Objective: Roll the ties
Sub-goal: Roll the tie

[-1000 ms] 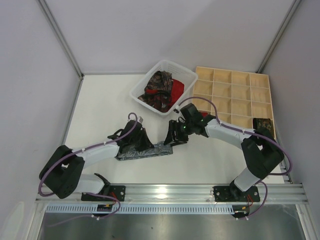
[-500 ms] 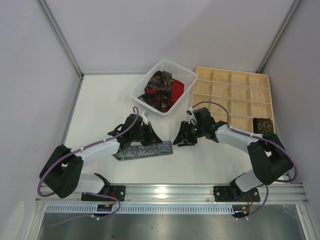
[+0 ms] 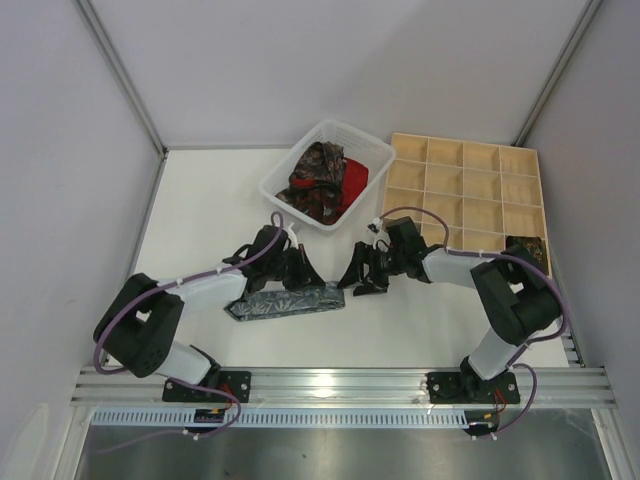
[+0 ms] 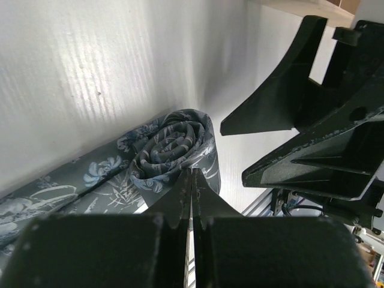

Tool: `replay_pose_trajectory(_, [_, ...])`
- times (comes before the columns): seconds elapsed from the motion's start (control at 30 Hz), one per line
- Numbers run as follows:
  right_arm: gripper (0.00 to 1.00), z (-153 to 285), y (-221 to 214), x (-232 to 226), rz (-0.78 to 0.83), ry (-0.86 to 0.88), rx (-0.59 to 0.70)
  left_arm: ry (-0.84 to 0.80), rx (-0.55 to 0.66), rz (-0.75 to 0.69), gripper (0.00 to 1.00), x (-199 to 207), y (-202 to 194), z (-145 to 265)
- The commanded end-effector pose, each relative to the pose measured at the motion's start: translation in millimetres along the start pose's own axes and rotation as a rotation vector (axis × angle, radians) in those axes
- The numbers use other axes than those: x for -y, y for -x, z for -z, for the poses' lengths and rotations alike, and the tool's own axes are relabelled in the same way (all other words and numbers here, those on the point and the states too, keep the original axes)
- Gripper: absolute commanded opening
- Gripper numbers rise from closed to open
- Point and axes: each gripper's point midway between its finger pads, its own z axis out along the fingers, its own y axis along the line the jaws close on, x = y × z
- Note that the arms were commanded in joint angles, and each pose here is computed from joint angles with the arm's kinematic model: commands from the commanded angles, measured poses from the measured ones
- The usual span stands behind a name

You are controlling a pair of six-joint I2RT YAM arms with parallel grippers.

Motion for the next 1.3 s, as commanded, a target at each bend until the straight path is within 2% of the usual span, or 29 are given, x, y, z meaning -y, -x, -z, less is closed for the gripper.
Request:
replay_pose_trajectory(0.0, [0.74,-8.4,1.4,-3.9,0.052,0.080,-0.018,-0.007,0.017,-0.032,0.00,-6.5,5.1,1.6])
replay_pose_trajectory(0.4, [0.75,-31.5,-12.0,-9.8,-0.007,0.184,-0.088,0.033,0.028,-0.021,0.00,-29.2,-4.6,9.1])
replay_pose_trajectory(0.9, [0.75,-58.5,-26.6,-9.0,-0.060,0.126,-0.106,0.043,0.033,-0.013,0.00,-37.0,-7.1,7.8])
replay_pose_trajectory(1.13, [0.68,-73.8,-27.7,-7.3,-0.098,0.117,-0.078,0.046,0.030,-0.012,0.00,-39.6,-9.1,7.4])
replay_pose_trajectory(1.23, [0.61,-76.9,-26.0,-4.2,-0.120,0.117,-0.061,0.050,0.026,-0.010,0.01,-41.5,-10.8,7.2])
replay_pose_trajectory(1.27, [0.53,-77.6,-26.4,-3.5,-0.125,0.115,-0.060,0.048,0.024,-0.010,0.00,-41.6,-11.3,7.2])
